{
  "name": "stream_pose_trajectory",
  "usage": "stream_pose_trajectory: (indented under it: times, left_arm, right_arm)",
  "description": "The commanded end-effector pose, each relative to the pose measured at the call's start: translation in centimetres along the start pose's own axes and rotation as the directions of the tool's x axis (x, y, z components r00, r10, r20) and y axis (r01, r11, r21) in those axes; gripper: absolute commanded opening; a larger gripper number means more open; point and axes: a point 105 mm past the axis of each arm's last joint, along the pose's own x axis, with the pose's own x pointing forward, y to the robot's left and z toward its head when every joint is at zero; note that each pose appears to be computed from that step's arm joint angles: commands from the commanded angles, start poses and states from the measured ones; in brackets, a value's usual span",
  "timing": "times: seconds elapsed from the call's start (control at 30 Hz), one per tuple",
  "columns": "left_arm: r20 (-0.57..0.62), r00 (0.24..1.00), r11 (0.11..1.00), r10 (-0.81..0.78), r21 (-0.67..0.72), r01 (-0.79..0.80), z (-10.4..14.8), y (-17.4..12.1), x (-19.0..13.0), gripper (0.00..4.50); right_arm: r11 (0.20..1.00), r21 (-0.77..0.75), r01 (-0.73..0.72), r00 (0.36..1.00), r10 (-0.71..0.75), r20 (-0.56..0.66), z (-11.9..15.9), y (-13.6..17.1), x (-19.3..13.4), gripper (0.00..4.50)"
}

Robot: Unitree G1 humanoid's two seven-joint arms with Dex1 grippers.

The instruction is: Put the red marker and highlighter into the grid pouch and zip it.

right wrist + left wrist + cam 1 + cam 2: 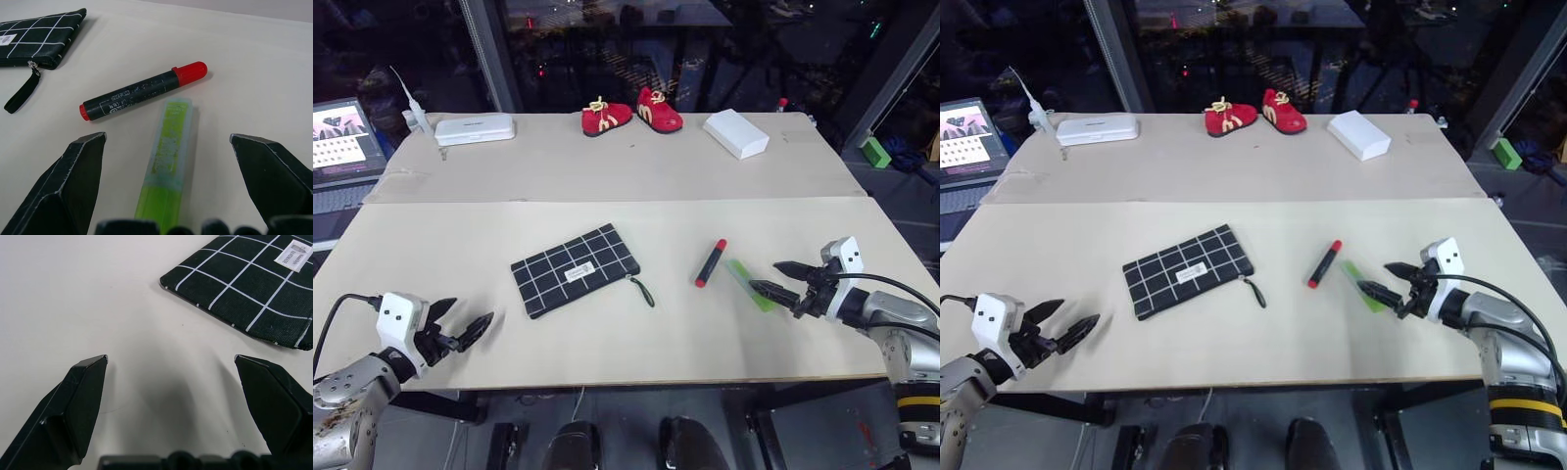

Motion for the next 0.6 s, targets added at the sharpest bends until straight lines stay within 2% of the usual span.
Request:
stream_pose_trajectory:
  times: [0.03, 0.07, 0.2, 0.3, 0.4, 0.53, 0.6]
  left_arm:
    - [0.098, 0.995, 0.999, -0.037, 0.037, 0.033, 2.6, -0.6, 0.2, 4.5]
    - [0.121, 0.989, 0.996, -0.081, 0.058, 0.074, 3.4, -1.3, 0.6, 4.5]
    - [0.08, 0.969, 0.95, -0.234, 0.231, 0.21, 3.3, -2.9, 1.0, 4.5]
    - [0.018, 0.96, 0.901, -0.28, 0.35, 0.256, 2.9, -3.2, 1.0, 4.5]
    - [0.03, 0.958, 0.887, -0.285, 0.386, 0.252, 3.5, -2.8, 1.3, 4.5]
    - [0.002, 0.943, 0.844, -0.333, 0.447, 0.297, 3.7, -3.3, 1.9, 4.5]
    - [-0.013, 0.936, 0.836, -0.352, 0.445, 0.32, 3.3, -3.5, 2.0, 4.5]
  right_arm:
    - [0.999, -0.031, 0.011, 0.999, -0.009, 0.042, 1.3, -0.4, -0.1, 4.5]
    - [0.999, -0.024, 0.027, 0.999, -0.025, 0.046, 1.4, -0.7, -0.1, 4.5]
    - [1.0, 0.003, 0.021, 0.998, -0.022, 0.067, 1.9, -0.9, 0.3, 3.57]
    - [1.0, 0.003, 0.005, 0.996, -0.005, 0.084, 2.7, -0.5, 0.7, 2.53]
    - [1.0, -0.02, -0.01, 0.995, 0.012, 0.1, 3.4, -0.3, 1.2, 1.48]
    - [0.986, -0.089, -0.139, 0.977, 0.151, 0.15, 6.4, 2.6, 3.6, 0.01]
    - [0.973, -0.093, -0.211, 0.961, 0.224, 0.165, 7.4, 4.3, 4.9, 0.01]
